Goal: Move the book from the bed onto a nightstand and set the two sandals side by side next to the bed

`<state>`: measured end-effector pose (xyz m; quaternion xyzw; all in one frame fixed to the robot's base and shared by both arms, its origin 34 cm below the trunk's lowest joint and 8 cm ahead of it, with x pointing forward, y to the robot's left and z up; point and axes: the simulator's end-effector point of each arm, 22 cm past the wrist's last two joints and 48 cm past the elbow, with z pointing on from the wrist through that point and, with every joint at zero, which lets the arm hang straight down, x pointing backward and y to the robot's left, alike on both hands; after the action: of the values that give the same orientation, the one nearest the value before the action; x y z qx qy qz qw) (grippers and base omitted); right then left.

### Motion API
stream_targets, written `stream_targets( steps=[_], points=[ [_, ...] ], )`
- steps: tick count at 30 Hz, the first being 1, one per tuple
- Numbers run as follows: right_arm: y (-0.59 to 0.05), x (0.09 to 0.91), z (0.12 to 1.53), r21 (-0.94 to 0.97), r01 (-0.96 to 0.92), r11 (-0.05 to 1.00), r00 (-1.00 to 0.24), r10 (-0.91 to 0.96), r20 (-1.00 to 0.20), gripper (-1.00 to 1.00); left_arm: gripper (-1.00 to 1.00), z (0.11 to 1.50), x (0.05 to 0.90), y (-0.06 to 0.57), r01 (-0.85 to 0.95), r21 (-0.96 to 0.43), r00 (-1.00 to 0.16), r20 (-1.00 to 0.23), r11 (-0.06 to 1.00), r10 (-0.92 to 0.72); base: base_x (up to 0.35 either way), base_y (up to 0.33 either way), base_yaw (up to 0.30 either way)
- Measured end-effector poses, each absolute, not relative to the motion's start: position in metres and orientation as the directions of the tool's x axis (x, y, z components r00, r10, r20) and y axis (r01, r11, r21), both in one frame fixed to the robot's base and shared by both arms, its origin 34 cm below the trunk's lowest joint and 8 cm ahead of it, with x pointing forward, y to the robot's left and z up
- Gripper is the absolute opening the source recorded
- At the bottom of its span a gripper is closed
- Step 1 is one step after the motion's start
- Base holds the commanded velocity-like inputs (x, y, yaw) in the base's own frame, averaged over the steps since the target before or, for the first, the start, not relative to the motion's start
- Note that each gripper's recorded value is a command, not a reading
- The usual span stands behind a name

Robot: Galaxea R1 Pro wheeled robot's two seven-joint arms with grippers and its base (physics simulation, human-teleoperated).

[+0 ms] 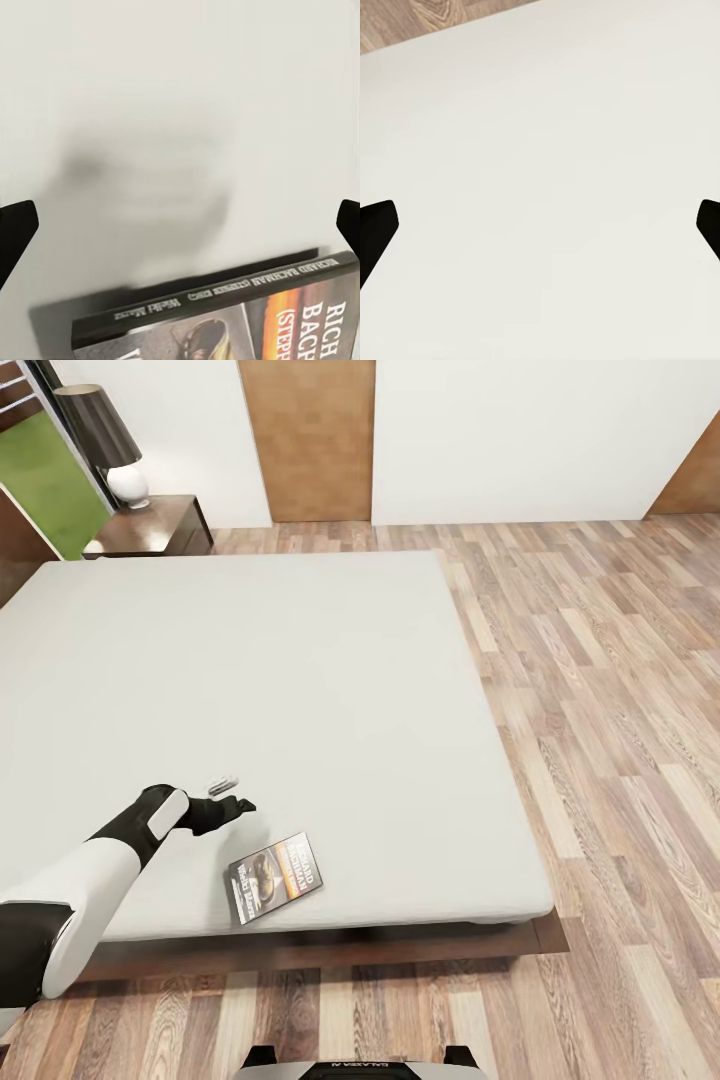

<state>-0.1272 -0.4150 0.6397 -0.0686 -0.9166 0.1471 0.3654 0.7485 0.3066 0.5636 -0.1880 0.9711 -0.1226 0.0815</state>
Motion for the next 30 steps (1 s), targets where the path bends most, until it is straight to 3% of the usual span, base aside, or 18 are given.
stream_targets(
  steps=[30],
  points=[
    [-0.415, -0.127, 0.636, -0.306, 0.002, 0.952, -0.723, 0.213, 0.657, 1.0, 1.0, 0.566, 0.76, 0.304, -0.33, -0.283, -0.915, -0.14, 0.901, -0.379, 0.0, 0.0, 0.0]
  ],
)
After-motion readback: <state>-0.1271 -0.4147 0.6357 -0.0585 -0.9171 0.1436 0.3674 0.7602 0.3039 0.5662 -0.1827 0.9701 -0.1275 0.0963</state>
